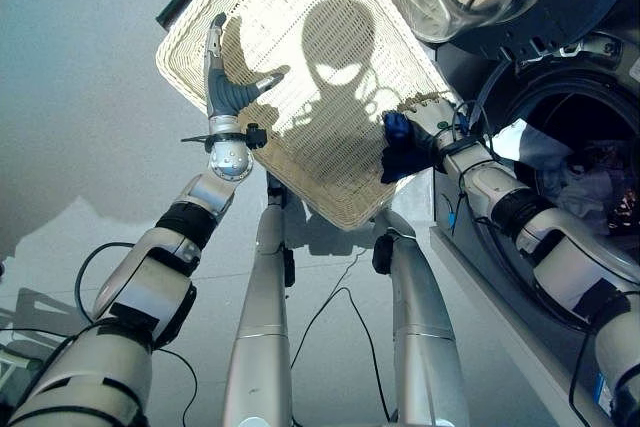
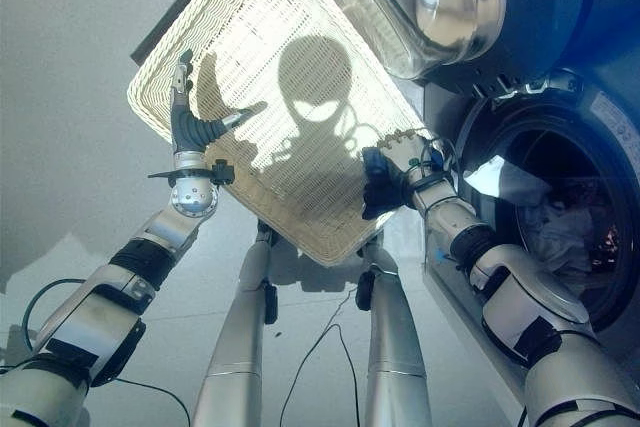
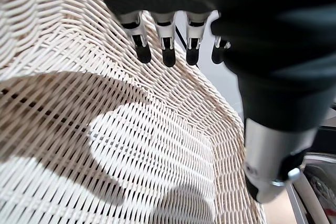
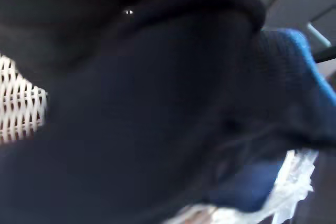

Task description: Put the clothes into the washing machine.

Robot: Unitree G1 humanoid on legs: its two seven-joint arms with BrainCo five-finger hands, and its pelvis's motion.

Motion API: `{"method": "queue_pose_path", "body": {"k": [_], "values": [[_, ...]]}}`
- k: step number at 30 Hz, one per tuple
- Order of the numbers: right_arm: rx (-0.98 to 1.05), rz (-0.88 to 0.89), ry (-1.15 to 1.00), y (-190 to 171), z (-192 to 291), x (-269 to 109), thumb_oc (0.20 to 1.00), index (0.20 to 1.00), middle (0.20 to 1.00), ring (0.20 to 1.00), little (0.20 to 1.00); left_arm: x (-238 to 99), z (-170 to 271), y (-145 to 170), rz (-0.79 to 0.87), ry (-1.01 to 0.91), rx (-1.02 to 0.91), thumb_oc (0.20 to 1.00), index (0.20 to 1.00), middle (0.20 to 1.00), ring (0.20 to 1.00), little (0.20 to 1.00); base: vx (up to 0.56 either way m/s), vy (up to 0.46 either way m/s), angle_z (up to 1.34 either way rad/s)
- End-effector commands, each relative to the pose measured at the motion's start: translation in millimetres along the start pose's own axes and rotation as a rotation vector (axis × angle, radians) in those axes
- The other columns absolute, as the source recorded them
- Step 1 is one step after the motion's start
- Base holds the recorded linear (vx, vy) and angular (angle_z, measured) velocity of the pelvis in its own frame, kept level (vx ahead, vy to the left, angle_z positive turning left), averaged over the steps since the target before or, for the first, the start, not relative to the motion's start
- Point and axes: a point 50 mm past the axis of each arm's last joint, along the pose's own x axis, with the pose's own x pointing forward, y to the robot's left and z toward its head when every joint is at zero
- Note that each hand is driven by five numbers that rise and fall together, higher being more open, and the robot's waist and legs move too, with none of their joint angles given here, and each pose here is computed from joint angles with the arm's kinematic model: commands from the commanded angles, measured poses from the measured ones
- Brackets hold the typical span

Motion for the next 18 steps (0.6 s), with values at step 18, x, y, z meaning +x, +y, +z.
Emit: {"method": "queue_pose_path", "body": {"k": [18], "values": [[1.866,-0.100,0.087,1,10,-25,0.200,0.200,0.200,0.200,0.200,-5,3,5,0.068,-0.020,-0.074,1.000,1.000,1.000,1.000,1.000,0.00,0.004,0.00]]}}
